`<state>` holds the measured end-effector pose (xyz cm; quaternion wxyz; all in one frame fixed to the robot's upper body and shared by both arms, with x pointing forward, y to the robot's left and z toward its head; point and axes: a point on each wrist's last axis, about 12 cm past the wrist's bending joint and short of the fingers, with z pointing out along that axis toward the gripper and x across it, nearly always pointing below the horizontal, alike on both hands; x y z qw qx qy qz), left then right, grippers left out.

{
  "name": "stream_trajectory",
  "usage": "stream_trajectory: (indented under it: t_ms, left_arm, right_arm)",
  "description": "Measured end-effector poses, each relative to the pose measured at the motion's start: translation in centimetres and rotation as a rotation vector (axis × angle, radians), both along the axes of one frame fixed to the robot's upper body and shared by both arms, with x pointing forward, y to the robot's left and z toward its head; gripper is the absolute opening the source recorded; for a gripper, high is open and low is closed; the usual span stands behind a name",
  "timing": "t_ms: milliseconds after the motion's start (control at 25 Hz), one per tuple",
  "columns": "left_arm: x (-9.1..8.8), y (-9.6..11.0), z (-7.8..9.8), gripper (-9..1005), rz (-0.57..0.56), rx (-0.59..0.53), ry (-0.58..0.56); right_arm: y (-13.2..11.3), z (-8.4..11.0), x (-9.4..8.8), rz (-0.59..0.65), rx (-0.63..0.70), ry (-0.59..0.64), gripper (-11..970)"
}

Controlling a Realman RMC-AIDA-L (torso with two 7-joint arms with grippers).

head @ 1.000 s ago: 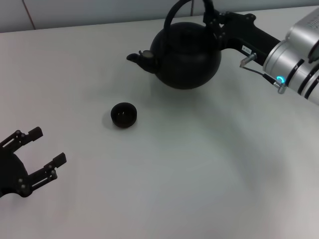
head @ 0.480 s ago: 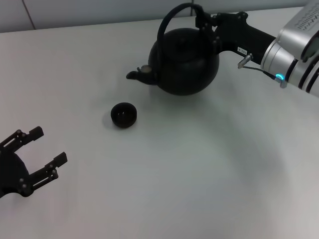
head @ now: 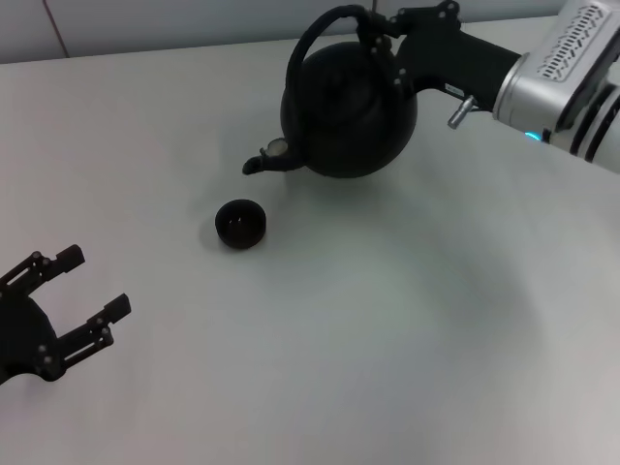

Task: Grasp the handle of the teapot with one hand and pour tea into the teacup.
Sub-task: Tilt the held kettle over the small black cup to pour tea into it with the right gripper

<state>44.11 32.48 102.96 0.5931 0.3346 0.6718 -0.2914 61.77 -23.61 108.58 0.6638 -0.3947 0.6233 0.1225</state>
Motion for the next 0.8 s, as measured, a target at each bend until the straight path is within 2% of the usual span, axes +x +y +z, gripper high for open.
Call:
stream_trajectory:
  t_ms: [440, 800]
  left_arm:
    - [0.2, 0.1, 0.2, 792, 0.009, -0.006, -0.006]
    - [0.4, 0.0, 0.2, 792, 0.011, -0.009, -0.011]
  right_arm:
    - [1.3, 1.0, 1.0, 0.092, -0.126, -0.058, 80]
    - [1.4, 1.4, 1.4, 0.106, -0.184, -0.096, 80]
